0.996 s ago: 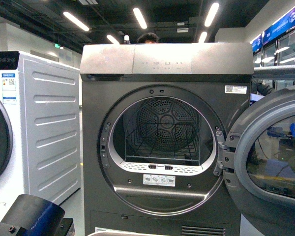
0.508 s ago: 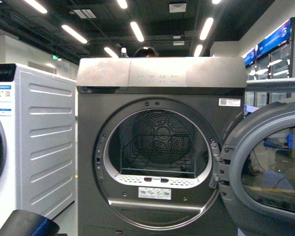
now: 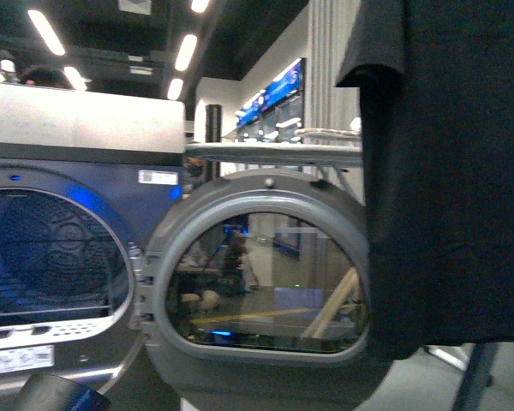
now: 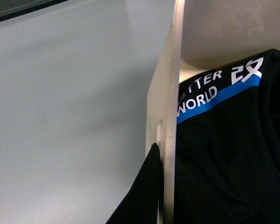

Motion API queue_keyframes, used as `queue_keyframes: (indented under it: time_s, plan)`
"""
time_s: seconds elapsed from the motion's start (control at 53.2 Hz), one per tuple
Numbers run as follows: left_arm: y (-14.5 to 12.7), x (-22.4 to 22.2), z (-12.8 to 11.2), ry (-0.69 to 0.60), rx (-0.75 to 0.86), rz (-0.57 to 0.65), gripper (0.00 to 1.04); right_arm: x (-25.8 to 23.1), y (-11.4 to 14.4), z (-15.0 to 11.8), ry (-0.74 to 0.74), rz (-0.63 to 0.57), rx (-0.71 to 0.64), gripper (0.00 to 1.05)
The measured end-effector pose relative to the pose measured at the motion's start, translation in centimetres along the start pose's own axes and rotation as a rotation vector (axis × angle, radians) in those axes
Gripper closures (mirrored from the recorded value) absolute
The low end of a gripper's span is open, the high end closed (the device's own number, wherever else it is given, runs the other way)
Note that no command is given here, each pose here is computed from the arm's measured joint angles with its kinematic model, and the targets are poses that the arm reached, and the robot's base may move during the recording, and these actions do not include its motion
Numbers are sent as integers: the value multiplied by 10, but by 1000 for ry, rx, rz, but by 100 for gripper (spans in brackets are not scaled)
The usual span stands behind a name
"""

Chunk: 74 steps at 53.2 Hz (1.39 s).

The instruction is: Move hamper under clothes hanger

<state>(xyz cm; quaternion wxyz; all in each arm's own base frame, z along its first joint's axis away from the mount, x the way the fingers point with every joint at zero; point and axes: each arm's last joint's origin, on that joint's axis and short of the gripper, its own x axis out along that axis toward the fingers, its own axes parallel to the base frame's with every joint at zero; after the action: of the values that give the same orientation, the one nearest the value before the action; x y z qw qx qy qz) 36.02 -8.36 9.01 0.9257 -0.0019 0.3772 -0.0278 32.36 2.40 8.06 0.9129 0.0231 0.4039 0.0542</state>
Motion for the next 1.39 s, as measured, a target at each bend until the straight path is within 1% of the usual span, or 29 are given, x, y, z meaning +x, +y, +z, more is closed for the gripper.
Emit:
queue_keyframes:
  time_s: [0.244,1.391]
  plan:
    - [3,0,0,-1,-6,17,101,-1,3,1,-2,15,-6,102]
    - [2,0,0,-1,-4,12,101,-2,3,1,-6,11,-7,102]
